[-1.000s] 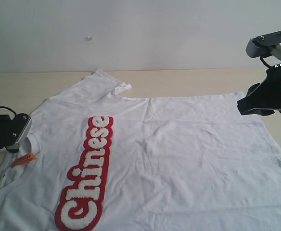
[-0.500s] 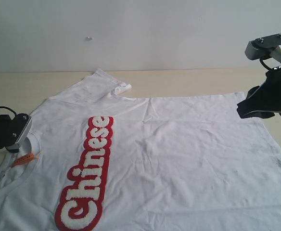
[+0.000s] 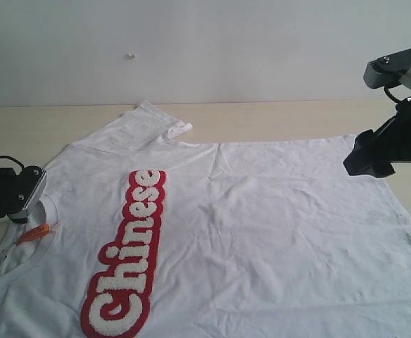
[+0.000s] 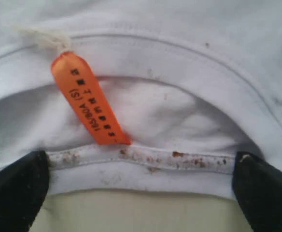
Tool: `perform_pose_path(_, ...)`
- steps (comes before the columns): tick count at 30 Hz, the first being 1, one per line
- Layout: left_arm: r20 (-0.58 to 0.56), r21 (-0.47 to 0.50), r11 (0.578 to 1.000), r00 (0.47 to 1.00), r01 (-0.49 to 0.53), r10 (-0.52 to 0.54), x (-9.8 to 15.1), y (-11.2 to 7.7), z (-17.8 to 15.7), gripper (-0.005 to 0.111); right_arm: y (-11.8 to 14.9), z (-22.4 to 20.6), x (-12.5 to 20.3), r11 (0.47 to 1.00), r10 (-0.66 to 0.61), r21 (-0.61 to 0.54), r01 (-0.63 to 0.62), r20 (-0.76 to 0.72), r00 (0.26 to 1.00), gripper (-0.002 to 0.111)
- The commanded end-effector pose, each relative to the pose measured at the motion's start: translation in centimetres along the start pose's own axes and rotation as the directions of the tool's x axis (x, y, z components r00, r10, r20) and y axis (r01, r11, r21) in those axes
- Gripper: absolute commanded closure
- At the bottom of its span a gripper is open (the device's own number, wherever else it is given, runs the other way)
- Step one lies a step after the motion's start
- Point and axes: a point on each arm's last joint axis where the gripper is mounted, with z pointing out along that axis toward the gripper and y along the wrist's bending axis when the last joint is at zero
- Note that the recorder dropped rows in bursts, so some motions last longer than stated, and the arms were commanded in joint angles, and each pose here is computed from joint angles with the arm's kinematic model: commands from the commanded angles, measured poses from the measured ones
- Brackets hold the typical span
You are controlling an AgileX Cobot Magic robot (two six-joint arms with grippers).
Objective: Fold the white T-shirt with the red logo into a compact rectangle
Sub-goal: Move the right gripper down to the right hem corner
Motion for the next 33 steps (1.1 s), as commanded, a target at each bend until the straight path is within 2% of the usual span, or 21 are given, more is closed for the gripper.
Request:
perform_pose_path(1, 0.001, -0.004, 1.000, 1.000, 0.006, -0.006, 0.1, 0.0, 1.1, 0.002, -0.3, -0.2, -0.3, 1.000, 0.003, 0.019, -0.004, 0.022, 1.000, 0.026)
perform_pose_path(10, 0.001, -0.004, 1.000, 1.000, 0.006, -0.006, 0.1, 0.0, 1.1, 0.002, -0.4, -0.2, -0.5, 1.000, -0.006, 0.030, 0.005, 0.039, 0.999, 0.026)
perform_pose_path(16, 0.001, -0.004, 1.000, 1.000, 0.006, -0.006, 0.1, 0.0, 1.1, 0.002, 0.1, -0.2, 0.0, 0.983, -0.180, -0.032, 0.180, -0.010, 0.984, 0.026)
perform_pose_path(19, 0.001, -0.004, 1.000, 1.000, 0.006, -0.006, 0.1, 0.0, 1.1, 0.002, 0.4, -0.2, -0.1, 0.973, -0.224, -0.055, 0.225, 0.012, 0.974, 0.026)
perform_pose_path(21, 0.001, -0.004, 1.000, 1.000, 0.006, -0.006, 0.1, 0.0, 1.1, 0.002, 0.5, -0.2, 0.1, 0.928, -0.368, -0.073, 0.366, -0.003, 0.930, 0.026)
perform_pose_path(22, 0.001, -0.004, 1.000, 1.000, 0.006, -0.006, 0.1, 0.0, 1.1, 0.002, 0.4, -0.1, 0.5, 0.883, -0.465, -0.093, 0.461, -0.030, 0.885, 0.026)
perform_pose_path(24, 0.001, -0.004, 1.000, 1.000, 0.006, -0.006, 0.1, 0.0, 1.1, 0.002, 0.1, 0.2, 1.3, 0.813, -0.580, -0.127, 0.568, -0.108, 0.807, 0.026)
perform_pose_path(26, 0.001, -0.004, 1.000, 1.000, 0.006, -0.006, 0.1, 0.0, 1.1, 0.002, -0.4, 0.6, 2.0, 0.802, -0.597, -0.139, 0.581, -0.197, 0.778, 0.026)
perform_pose_path(30, 0.001, -0.004, 1.000, 1.000, 0.006, -0.006, 0.1, 0.0, 1.1, 0.002, -1.2, 1.6, 2.7, 0.857, -0.511, -0.110, 0.503, -0.301, 0.805, 0.026)
perform_pose_path(33, 0.001, -0.004, 1.000, 1.000, 0.006, -0.006, 0.1, 0.0, 1.1, 0.002, -1.5, 2.3, 3.2, 0.835, -0.544, -0.131, 0.534, -0.341, 0.767, 0.026)
